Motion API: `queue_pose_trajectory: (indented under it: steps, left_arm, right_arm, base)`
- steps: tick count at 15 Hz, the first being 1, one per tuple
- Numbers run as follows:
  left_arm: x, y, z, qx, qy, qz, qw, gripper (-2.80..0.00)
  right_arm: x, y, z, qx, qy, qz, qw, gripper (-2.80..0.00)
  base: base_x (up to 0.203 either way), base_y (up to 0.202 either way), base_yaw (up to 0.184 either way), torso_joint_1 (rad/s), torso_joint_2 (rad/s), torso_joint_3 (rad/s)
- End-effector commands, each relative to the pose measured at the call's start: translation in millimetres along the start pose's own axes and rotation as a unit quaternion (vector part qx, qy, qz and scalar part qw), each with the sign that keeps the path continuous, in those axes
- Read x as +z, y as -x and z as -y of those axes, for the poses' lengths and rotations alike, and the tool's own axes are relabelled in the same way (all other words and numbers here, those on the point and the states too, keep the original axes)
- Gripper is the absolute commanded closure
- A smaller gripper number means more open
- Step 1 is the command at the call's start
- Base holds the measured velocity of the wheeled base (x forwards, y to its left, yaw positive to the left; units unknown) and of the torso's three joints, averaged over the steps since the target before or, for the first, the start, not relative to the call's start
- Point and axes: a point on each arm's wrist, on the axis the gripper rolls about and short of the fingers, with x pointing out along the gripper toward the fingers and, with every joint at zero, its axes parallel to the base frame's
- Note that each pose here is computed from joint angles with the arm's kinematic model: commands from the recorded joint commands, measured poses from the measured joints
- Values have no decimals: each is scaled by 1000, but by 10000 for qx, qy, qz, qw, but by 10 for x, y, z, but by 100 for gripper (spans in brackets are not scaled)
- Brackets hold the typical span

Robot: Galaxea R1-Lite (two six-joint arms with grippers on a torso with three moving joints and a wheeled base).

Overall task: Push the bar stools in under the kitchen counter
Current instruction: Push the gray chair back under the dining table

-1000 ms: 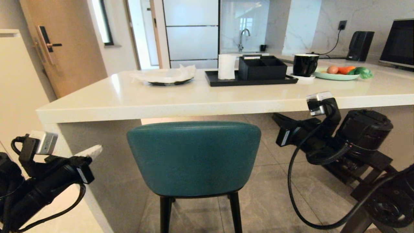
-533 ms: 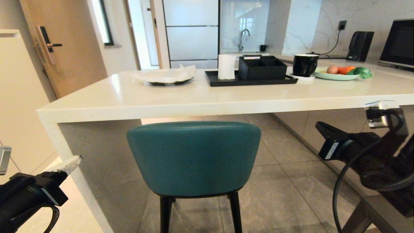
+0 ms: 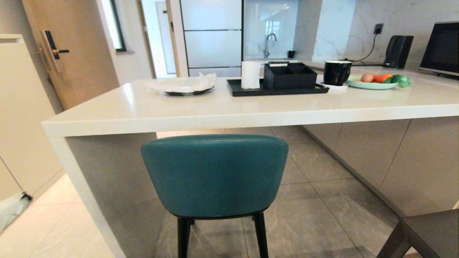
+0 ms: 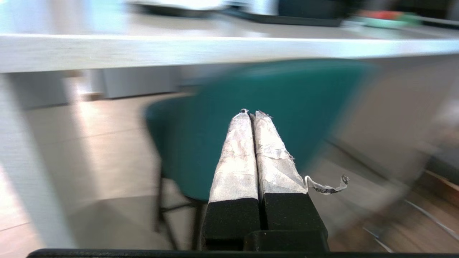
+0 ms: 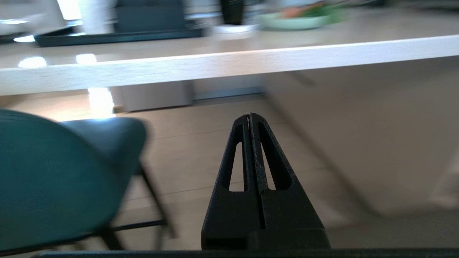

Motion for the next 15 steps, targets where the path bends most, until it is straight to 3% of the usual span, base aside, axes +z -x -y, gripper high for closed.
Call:
queue_pose_trajectory:
  steps: [1,3,4,6,8,11,15]
  left_arm:
    - [1,434,252,-387,69,-196,9990,0]
    - [-44,618,334,-576,60,-464,9972,0]
    - [-70,688,365,-589,-64,-684,9959,0]
    - [-70,770,411,-664,-546,-692,9939,0]
    - [-52,791,428,-626,-588,-687,9939,0]
    - [-71,796,427,-608,-541,-785,9936,0]
    - [-238,787,406,-864,-528,-1025,9896,0]
  right_arm:
    - [78,571,128,-491,110,325,9982,0]
    - [46,863,112,-630,423,189,9969,0]
    - [63,938,96,-658,539,184,9962,0]
    - [128,960,82,-400,628,319,9967,0]
    - [218,955,77,53,506,426,9978,0]
    - [232,950,85,193,511,427,9976,0]
    - [-53,1014,89,361,684,261,9967,0]
  base:
    - [0,0,0,0,0,0]
    - [0,0,0,0,0,0]
    - [0,0,0,0,0,0]
    - [0,0,0,0,0,0]
    - [0,0,0,0,0,0]
    - [0,0,0,0,0,0]
    - [0,0,0,0,0,0]
